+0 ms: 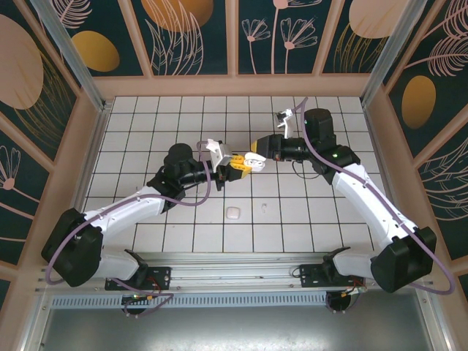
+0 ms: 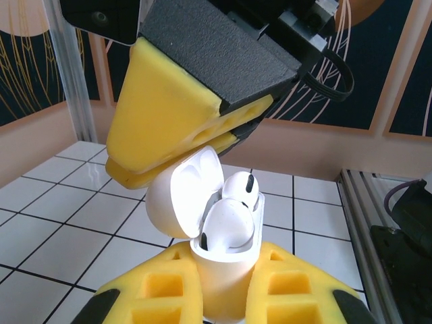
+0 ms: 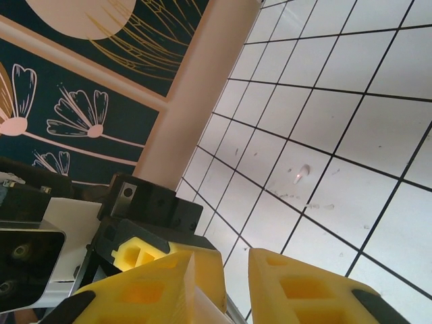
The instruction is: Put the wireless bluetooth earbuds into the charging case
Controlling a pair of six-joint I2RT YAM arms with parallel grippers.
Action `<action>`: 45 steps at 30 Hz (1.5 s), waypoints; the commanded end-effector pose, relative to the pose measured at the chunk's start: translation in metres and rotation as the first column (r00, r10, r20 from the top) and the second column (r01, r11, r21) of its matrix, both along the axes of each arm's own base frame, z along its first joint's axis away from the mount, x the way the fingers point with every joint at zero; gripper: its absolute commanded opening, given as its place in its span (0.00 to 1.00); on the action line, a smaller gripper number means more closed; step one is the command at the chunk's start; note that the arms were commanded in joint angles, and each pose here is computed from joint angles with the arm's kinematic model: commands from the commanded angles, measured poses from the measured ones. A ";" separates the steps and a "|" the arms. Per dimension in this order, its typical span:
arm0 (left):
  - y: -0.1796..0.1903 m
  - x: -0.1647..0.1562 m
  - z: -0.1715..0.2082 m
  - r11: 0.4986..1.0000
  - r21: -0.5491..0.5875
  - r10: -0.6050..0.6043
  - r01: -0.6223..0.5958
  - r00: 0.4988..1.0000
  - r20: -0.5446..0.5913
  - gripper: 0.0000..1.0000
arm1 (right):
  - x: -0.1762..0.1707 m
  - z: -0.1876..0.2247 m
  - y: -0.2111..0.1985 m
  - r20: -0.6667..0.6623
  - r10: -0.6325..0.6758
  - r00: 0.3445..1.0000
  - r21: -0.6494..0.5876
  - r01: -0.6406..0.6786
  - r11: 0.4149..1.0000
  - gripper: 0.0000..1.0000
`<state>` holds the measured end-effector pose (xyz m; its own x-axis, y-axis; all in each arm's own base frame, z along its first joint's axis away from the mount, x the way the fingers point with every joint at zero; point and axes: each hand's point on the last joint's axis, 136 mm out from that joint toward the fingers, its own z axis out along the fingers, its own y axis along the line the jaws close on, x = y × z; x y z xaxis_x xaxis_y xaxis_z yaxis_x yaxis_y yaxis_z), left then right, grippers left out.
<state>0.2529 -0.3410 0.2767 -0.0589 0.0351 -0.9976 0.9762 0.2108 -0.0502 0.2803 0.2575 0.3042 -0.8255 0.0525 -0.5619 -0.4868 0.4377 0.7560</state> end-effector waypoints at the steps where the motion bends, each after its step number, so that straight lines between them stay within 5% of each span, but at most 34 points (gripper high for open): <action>1: 0.000 0.013 0.017 0.998 -0.038 0.043 -0.042 0.999 0.028 0.00 | -0.006 0.012 0.003 0.028 0.045 0.999 0.017 -0.045 0.999 0.28; 22: 0.007 0.023 0.022 0.992 -0.104 0.067 -0.075 0.994 -0.087 0.00 | -0.008 0.021 -0.004 0.078 0.032 0.996 0.007 -0.033 0.999 0.27; 30: 0.024 0.019 0.042 0.980 -0.189 0.023 -0.062 0.979 -0.203 0.00 | -0.021 0.065 -0.023 0.307 -0.044 0.951 0.132 0.004 0.991 0.52; 45: 0.017 -0.007 0.088 0.960 -0.259 -0.188 0.111 0.937 -0.295 0.00 | -0.039 0.057 0.005 0.405 0.046 0.913 0.121 -0.103 0.987 0.60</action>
<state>0.2575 -0.3256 0.3406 -0.3924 -0.1459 -0.9082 0.9101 0.0816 -0.4063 0.2440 0.2518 0.3534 -0.5893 0.1189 -0.7991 -0.7371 0.3257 0.5921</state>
